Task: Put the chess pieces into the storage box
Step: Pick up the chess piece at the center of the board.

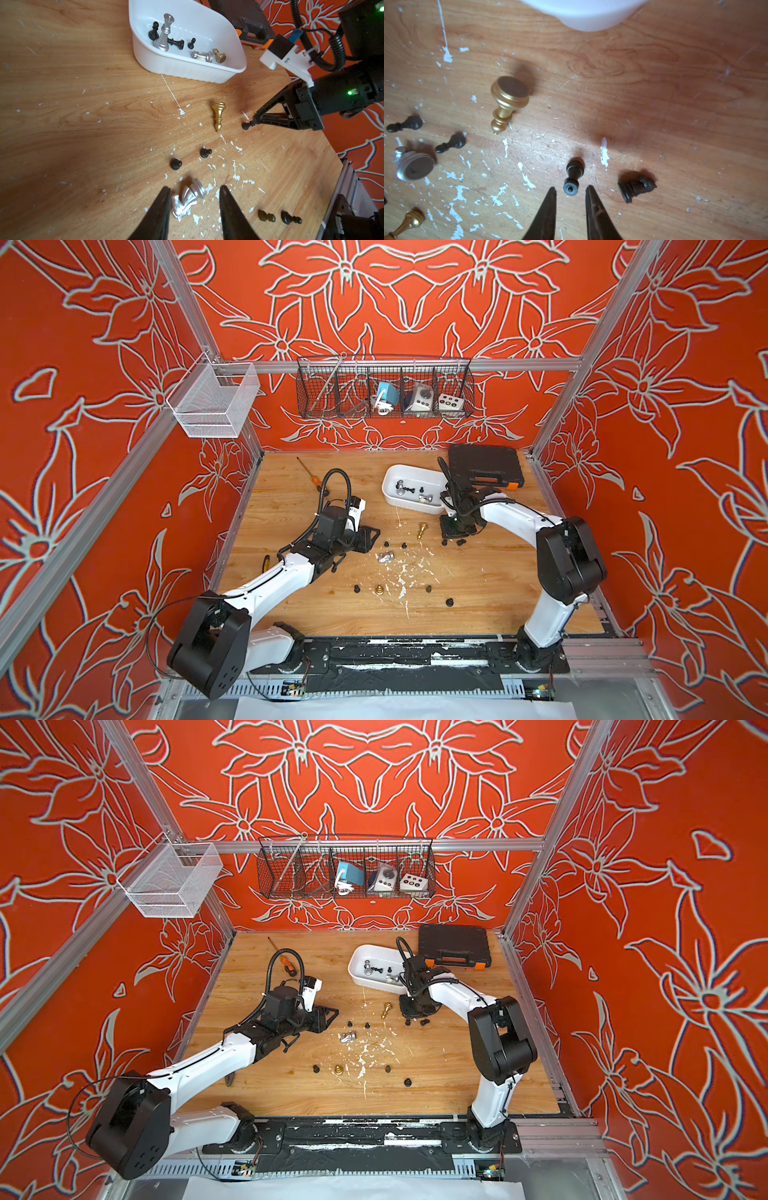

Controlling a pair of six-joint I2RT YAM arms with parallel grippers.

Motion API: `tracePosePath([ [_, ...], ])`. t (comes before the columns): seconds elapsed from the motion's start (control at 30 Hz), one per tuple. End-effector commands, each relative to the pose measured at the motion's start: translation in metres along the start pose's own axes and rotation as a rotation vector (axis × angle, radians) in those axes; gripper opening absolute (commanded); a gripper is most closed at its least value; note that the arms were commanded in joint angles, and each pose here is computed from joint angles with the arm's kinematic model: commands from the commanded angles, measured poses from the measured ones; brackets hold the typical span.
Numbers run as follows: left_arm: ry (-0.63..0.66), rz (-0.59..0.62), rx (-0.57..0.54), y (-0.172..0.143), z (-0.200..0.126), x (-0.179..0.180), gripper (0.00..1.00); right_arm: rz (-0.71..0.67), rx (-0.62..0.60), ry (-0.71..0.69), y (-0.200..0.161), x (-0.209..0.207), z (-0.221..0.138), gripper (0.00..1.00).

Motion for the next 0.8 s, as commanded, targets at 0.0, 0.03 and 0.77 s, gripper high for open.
tracePosePath([
  [0.0, -0.035, 0.004, -0.007, 0.002, 0.002, -0.008, 0.4, -0.031, 0.037, -0.048, -0.002, -0.003, 0.002, 0.27],
  [0.03, -0.036, 0.003, -0.005, 0.001, 0.002, -0.009, 0.4, -0.03, 0.042, -0.055, -0.002, -0.005, 0.003, 0.27],
  [0.77, -0.05, 0.008, 0.008, -0.004, 0.006, -0.015, 0.4, -0.06, 0.105, -0.078, -0.007, -0.002, 0.022, 0.26],
])
Point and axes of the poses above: each gripper's point midway between its finger pads, its own z axis out along the fingers, its own x axis along the line the jaws close on, y = z × x, the point moved 2 cm from there along -z, back along the fingers, and after that the axes turned 6 degrees about -z, right-handed, at the moved point
